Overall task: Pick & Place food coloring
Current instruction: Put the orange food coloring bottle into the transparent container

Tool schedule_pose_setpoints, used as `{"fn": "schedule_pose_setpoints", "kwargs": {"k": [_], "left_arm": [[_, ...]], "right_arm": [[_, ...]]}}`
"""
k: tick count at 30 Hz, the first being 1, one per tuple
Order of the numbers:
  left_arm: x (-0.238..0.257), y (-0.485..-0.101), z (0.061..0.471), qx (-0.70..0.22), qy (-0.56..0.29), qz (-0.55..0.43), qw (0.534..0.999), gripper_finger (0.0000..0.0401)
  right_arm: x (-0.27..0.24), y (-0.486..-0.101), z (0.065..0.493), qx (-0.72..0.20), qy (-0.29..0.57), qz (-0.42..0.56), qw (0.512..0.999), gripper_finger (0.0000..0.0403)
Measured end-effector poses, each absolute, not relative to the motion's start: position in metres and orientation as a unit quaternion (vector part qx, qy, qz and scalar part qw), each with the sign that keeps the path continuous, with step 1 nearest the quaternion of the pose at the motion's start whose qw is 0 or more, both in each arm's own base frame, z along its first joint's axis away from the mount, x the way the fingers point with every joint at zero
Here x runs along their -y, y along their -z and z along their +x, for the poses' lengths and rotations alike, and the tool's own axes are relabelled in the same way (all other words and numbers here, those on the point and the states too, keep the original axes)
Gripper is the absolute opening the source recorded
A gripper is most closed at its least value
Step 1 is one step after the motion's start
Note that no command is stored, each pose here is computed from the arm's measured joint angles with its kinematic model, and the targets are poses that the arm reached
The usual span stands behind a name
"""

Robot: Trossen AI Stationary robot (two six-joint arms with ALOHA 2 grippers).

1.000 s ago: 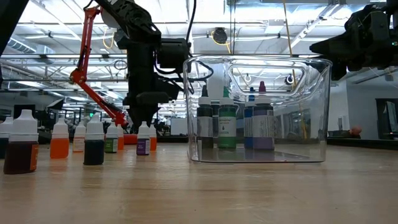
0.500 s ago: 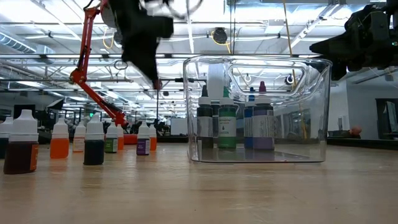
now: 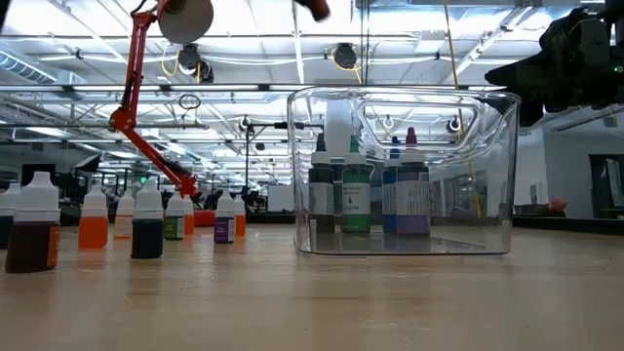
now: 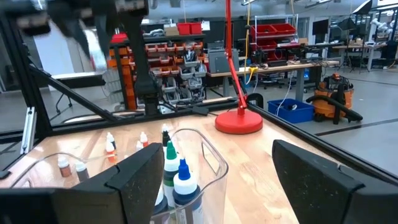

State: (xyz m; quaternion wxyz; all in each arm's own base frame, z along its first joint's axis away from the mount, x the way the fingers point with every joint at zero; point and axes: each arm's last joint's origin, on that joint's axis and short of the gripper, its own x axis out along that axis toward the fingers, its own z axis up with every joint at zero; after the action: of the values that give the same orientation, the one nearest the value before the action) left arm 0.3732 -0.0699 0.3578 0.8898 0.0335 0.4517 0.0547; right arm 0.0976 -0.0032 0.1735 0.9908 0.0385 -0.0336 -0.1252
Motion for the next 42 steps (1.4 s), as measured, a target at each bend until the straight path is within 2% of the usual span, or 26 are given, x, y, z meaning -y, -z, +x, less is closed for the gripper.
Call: {"fn": "schedule_pose_setpoints", "kwargs": {"k": [7,22,32,42], "left_arm": [[0.073,-0.313,0.42,-0.531,-0.01,0.043,0.846,0.0063],[0.067,-0.224,0.452,-0.63,-0.02,0.025,0.776,0.0063],[0.052,-0.2,0.46,-0.651,-0.036,0.017,0.758,0.0063],[0.039,-0.183,0.46,-0.649,-0.038,0.004,0.76,0.0063]], "right_arm": [[0.003,-0.173,0.098,0.031,0.125,0.038,0.991,0.0288],[0.003,-0.173,0.098,0.029,0.125,0.038,0.991,0.0288],[0.003,-0.173,0.098,0.029,0.125,0.038,0.991,0.0288],[0.003,-0.173,0.098,0.029,0.125,0.038,0.991,0.0288]]}}
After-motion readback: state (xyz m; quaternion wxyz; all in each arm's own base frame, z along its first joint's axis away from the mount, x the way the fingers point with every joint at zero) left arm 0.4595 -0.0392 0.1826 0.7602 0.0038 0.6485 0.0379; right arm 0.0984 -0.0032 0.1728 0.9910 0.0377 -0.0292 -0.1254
